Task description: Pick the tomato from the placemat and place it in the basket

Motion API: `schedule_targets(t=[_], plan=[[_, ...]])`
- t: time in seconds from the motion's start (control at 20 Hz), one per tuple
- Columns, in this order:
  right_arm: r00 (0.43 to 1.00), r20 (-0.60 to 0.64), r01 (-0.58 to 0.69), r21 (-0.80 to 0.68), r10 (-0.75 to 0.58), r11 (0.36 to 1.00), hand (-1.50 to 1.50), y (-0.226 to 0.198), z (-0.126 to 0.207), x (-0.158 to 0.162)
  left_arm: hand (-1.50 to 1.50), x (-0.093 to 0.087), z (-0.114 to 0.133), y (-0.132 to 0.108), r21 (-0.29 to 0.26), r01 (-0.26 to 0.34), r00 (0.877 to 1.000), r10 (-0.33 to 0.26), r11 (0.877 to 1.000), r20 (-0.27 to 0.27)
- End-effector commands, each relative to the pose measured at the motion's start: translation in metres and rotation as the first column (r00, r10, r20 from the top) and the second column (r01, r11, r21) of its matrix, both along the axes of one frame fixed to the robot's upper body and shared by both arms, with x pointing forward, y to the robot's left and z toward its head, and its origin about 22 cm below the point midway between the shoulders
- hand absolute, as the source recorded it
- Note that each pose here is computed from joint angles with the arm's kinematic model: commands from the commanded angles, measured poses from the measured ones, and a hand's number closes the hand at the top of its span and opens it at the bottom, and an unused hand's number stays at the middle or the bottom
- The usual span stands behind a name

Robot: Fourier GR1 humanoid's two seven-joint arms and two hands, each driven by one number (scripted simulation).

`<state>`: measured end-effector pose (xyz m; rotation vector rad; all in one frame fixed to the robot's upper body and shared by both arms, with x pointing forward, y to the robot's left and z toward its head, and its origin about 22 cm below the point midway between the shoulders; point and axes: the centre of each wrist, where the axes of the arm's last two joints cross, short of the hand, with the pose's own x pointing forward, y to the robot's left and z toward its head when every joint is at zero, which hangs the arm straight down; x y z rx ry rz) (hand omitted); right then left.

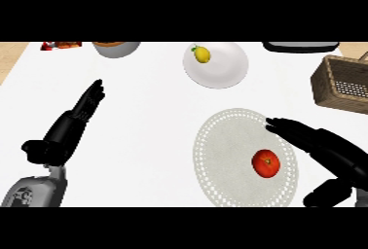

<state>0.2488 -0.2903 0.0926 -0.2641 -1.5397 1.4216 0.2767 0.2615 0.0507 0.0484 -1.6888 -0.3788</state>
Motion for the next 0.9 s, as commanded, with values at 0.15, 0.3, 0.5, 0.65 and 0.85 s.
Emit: schedule_targets(t=[0.15, 0.3, 0.5, 0.65, 0.85], plan=[[1.000, 0.007, 0.024, -0.067, -0.024, 0.997, -1.50, 0.008, -0.014, -0.002, 0.00, 0.005, 0.024, 0.009, -0.007, -0.004, 1.000, 0.004, 1.000, 0.015], [1.000, 0.023, 0.014, -0.100, -0.011, 0.995, -1.50, -0.001, -0.002, -0.005, 0.00, -0.001, 0.006, 0.009, 0.008, -0.006, 1.000, 0.006, 1.000, 0.010], [0.999, 0.023, 0.028, -0.094, -0.026, 0.995, -1.50, 0.027, -0.025, 0.005, 0.00, -0.019, 0.010, -0.002, -0.009, -0.005, 1.000, 0.005, 1.000, 0.006], [1.000, 0.021, 0.015, -0.134, -0.012, 0.991, -1.50, 0.038, -0.013, 0.003, 0.00, 0.001, 0.013, -0.003, 0.001, 0.004, 1.000, -0.004, 1.000, -0.011], [0.999, 0.018, 0.031, -0.143, -0.029, 0.989, -1.50, 0.044, -0.053, -0.012, 0.00, 0.019, 0.005, -0.003, -0.003, 0.004, 1.000, -0.004, 1.000, 0.004]])
